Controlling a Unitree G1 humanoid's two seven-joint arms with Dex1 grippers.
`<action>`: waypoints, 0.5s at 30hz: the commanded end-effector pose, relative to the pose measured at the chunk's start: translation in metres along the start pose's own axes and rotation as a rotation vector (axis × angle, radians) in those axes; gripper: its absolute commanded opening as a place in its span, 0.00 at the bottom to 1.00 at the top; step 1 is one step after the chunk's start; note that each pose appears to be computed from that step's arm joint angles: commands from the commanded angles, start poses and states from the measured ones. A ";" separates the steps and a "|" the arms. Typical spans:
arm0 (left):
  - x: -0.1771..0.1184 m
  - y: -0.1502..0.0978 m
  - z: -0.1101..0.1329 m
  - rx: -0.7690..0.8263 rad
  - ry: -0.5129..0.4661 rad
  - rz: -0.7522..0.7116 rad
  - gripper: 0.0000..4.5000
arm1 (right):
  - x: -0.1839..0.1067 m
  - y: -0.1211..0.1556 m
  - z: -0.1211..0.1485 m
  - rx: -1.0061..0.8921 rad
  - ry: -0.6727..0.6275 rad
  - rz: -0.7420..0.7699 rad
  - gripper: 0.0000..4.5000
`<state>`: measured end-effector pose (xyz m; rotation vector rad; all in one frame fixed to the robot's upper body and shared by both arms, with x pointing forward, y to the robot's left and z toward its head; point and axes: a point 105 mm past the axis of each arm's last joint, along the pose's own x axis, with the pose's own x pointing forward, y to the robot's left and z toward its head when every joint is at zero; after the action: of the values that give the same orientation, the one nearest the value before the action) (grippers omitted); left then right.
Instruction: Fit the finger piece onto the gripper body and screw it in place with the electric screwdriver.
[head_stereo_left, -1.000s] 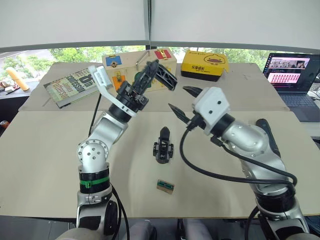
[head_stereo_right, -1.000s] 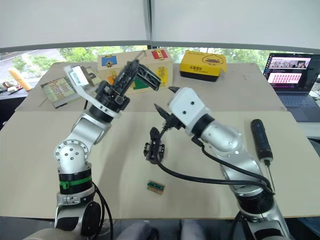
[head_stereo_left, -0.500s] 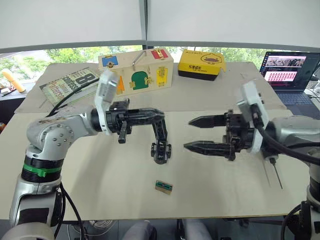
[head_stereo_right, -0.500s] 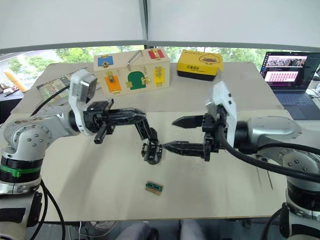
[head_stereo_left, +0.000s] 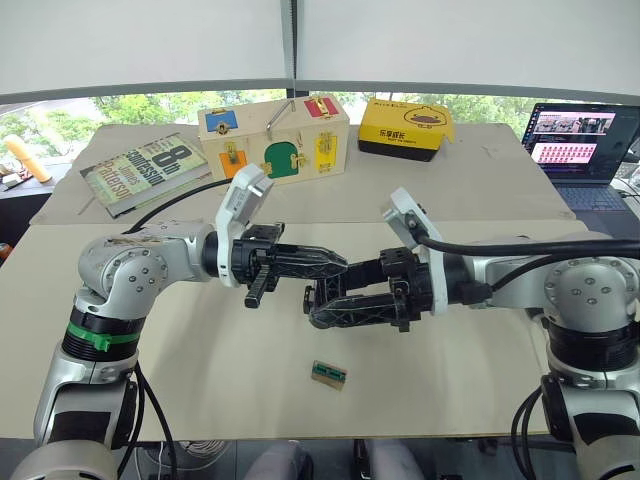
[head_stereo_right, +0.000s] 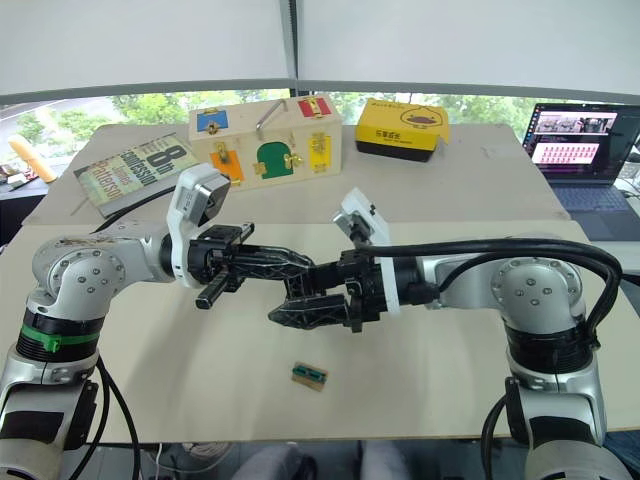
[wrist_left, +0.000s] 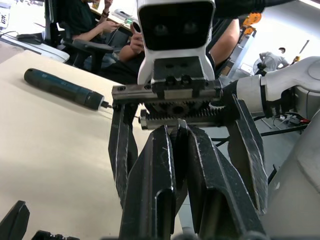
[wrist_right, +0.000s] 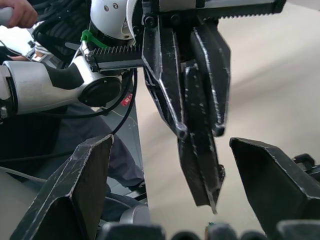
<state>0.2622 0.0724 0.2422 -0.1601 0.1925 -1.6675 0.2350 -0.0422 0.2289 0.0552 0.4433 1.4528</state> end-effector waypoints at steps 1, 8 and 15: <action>-0.004 -0.001 0.008 0.032 -0.022 0.010 0.00 | 0.001 0.010 0.007 -0.044 -0.007 0.028 0.92; -0.008 0.007 -0.002 0.026 0.026 0.058 0.00 | 0.001 0.004 0.005 -0.046 -0.007 -0.009 0.92; -0.005 0.009 0.000 0.020 -0.005 0.062 0.00 | 0.003 0.004 0.003 -0.047 -0.011 -0.015 0.58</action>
<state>0.2699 0.0749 0.2327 -0.1490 0.2156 -1.6238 0.2424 -0.0444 0.2236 0.0290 0.4510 1.3872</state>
